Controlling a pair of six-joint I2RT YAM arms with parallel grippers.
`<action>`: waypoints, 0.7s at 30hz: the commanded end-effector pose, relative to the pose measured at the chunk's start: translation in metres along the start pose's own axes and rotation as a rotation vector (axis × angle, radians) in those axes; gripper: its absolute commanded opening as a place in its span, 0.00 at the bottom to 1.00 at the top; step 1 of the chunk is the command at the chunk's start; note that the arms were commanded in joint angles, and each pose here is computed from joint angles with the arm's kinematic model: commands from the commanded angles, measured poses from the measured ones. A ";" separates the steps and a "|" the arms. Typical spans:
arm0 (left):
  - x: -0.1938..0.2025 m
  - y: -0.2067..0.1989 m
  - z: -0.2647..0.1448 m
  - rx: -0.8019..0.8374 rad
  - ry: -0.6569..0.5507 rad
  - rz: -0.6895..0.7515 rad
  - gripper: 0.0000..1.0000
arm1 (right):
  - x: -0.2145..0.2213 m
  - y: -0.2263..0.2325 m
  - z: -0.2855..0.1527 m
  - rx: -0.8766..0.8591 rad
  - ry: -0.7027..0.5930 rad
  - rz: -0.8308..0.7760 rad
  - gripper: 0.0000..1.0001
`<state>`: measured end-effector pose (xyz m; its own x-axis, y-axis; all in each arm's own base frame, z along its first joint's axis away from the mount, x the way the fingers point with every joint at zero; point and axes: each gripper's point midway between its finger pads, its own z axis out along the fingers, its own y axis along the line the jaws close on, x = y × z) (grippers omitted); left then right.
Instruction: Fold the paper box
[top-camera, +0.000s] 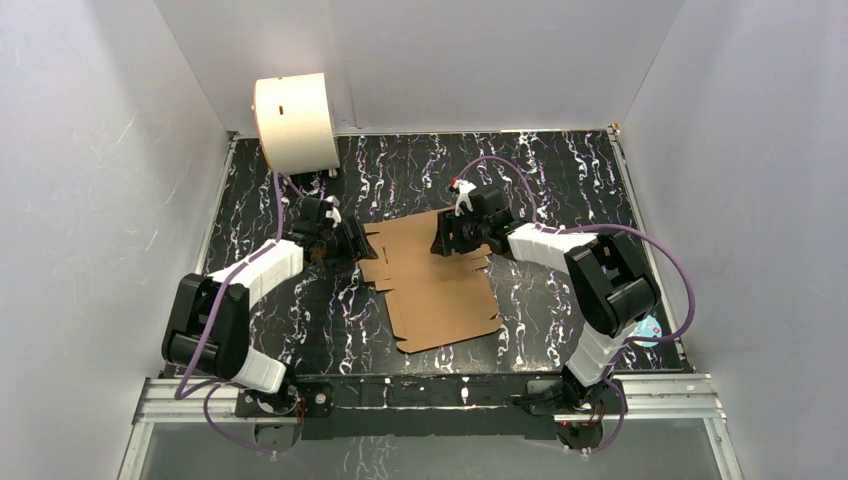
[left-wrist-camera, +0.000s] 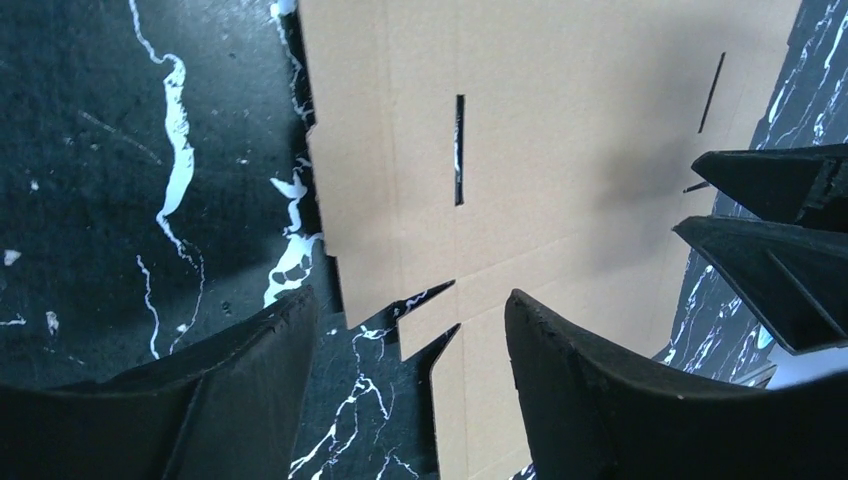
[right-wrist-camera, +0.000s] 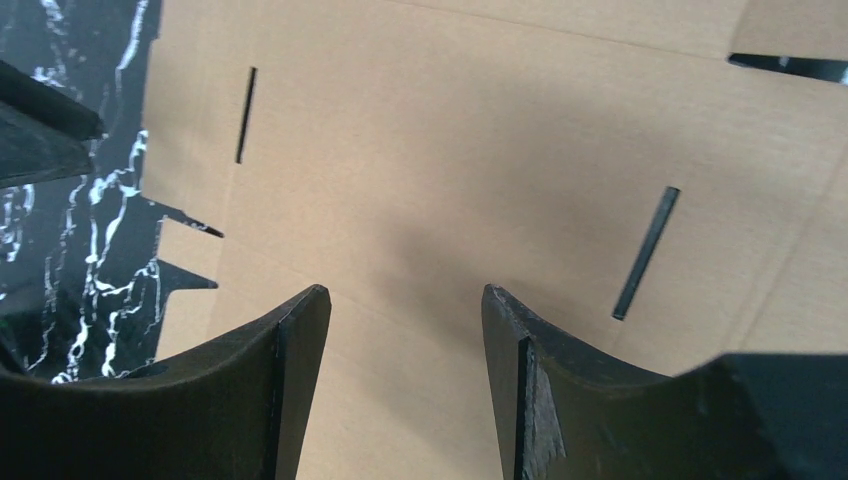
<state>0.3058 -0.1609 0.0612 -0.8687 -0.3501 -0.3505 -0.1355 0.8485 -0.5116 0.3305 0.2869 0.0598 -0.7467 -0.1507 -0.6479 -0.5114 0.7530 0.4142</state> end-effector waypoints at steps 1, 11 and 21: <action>-0.008 -0.001 -0.006 0.031 -0.040 -0.040 0.64 | -0.037 0.034 -0.010 -0.151 -0.149 -0.021 0.67; -0.003 0.016 0.022 -0.011 0.004 -0.069 0.53 | -0.020 0.034 0.004 -0.196 -0.122 0.012 0.67; -0.003 0.015 0.029 0.002 0.021 -0.064 0.36 | 0.001 0.022 0.020 -0.173 -0.076 0.048 0.67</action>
<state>0.3168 -0.1561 0.0280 -0.8646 -0.4029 -0.3001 -0.2071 0.8300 -0.5179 0.3268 0.3131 0.0619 -0.7433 -0.0738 -0.6648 -0.5438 0.6455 0.5363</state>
